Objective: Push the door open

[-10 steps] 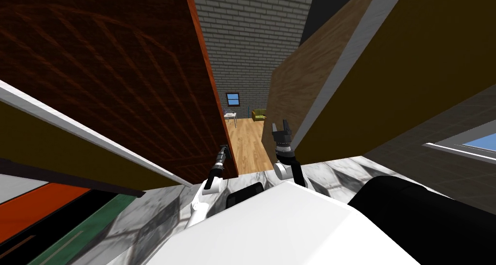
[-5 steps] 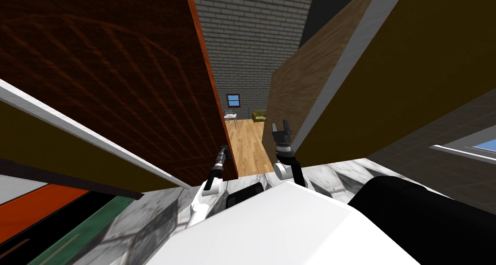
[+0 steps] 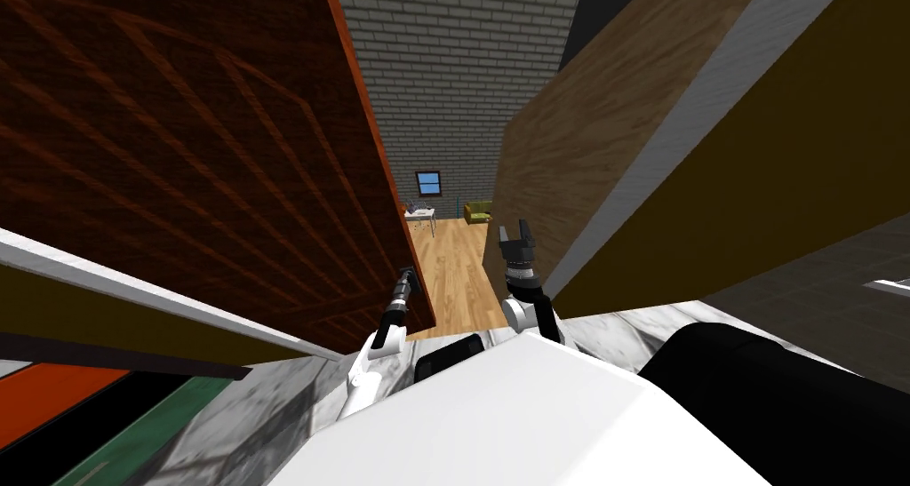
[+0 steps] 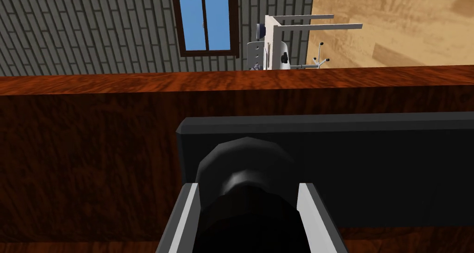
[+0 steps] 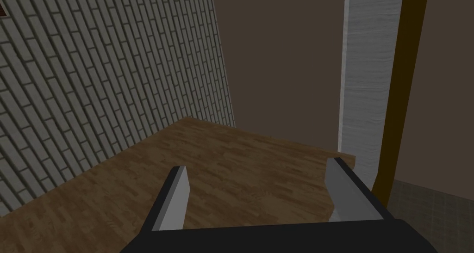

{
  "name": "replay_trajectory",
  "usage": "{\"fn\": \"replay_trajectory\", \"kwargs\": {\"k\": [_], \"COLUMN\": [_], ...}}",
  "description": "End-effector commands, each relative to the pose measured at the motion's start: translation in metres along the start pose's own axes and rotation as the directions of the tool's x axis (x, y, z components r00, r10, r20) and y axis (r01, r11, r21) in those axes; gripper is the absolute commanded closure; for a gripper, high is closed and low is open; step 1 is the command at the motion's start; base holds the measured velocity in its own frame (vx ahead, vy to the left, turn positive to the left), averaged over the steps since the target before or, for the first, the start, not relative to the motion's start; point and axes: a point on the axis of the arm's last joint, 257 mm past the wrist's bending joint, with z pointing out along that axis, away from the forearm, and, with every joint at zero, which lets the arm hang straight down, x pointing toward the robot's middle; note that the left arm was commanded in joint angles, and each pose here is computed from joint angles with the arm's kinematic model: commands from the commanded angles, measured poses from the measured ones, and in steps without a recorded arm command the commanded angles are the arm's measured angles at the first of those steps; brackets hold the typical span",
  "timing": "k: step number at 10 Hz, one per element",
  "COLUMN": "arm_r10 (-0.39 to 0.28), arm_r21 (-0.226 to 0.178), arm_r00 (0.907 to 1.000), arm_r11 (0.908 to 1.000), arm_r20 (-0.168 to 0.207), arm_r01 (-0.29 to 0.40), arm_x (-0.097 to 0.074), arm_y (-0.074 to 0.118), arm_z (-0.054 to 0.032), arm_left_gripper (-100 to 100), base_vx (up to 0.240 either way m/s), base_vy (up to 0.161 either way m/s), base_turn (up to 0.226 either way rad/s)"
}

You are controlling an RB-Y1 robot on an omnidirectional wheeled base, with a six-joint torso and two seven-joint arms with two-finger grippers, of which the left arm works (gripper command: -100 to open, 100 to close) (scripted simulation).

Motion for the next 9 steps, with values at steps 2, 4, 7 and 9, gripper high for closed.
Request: {"fn": "replay_trajectory", "kwargs": {"k": [2, 4, 7, 9], "arm_r10": [0.011, 0.013, 0.014, 0.014], "arm_r21": [0.008, 0.007, 0.006, 0.005], "arm_r00": [0.9987, 0.9973, 0.9944, 0.9915], "arm_r11": [0.9999, 0.9999, 0.9999, 0.9999], "arm_r20": [0.049, 0.073, 0.105, 0.129], "arm_r01": [-0.012, -0.013, -0.014, -0.014], "arm_x": [-0.029, -0.04, -0.056, -0.068], "arm_y": [-0.008, -0.008, -0.008, -0.008], "arm_z": [0.0022, 0.002, 0.0014, 0.0005], "arm_left_gripper": [100, 100, 100, 100], "base_vx": [0.202, 0.154, 0.132, 0.116], "base_vy": [-0.109, -0.105, -0.101, -0.067], "base_turn": [0.077, 0.072, 0.063, 0.051]}}
